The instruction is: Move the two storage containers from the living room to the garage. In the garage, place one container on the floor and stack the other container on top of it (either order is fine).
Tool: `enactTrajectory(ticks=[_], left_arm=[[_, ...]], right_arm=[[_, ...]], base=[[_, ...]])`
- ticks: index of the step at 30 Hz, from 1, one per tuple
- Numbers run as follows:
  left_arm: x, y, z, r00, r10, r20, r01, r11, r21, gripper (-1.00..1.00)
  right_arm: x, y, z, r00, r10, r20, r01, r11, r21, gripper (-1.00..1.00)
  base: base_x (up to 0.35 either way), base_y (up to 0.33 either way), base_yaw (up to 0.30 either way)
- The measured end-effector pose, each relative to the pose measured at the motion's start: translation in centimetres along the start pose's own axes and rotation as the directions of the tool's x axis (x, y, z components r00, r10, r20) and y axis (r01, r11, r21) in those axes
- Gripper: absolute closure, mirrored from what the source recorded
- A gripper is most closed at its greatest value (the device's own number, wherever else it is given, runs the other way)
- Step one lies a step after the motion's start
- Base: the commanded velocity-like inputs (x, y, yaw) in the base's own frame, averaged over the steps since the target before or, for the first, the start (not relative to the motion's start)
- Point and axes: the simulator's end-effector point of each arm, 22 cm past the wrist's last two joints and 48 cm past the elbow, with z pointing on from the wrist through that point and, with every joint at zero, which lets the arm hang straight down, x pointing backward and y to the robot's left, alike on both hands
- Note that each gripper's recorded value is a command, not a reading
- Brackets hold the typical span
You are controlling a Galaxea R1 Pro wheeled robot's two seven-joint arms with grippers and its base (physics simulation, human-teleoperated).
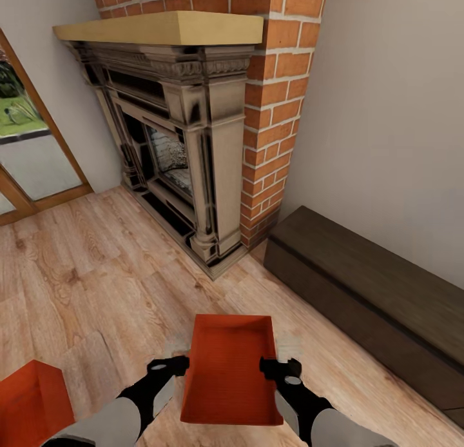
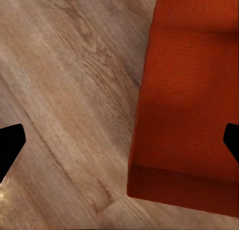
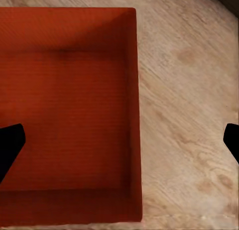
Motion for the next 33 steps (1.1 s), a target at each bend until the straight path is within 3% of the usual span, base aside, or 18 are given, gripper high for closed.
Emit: enactTrajectory(ticks=[2,5,14,21,33], left_arm=[[0.7,-0.4,0.0,0.999,0.04,0.004,-0.04,0.999,0.004,-1.0],[0.9,-0.7,-0.1,0.998,0.066,0.014,-0.066,0.998,0.006,-1.0],[1.0,-1.0,-0.2,0.998,0.066,0.009,-0.066,0.998,0.011,-1.0],[0.9,-1.1,-0.2,0.998,0.065,0.01,-0.065,0.998,0.013,-1.0],[1.2,-2.6,-0.5,0.998,0.06,0.005,-0.06,0.998,0.032,-1.0]], right_arm=[[1.4,-0.1,-0.1,1.0,-0.011,-0.027,0.011,1.0,0.001,-1.0],[2.8,0.0,-0.2,0.998,-0.03,-0.054,0.03,1.0,-0.006,-1.0],[3.1,-0.1,-0.3,0.997,-0.041,-0.059,0.04,0.999,-0.003,-1.0],[6.1,-0.5,-0.7,0.989,-0.059,-0.135,0.06,0.998,0.0,-1.0],[7.2,-0.6,-0.9,0.985,-0.068,-0.158,0.069,0.998,0.0,-1.0]], base=[[0.0,0.0,0.0],[0.0,0.0,0.0],[0.0,0.0,0.0],[0.0,0.0,0.0],[0.0,0.0,0.0]])
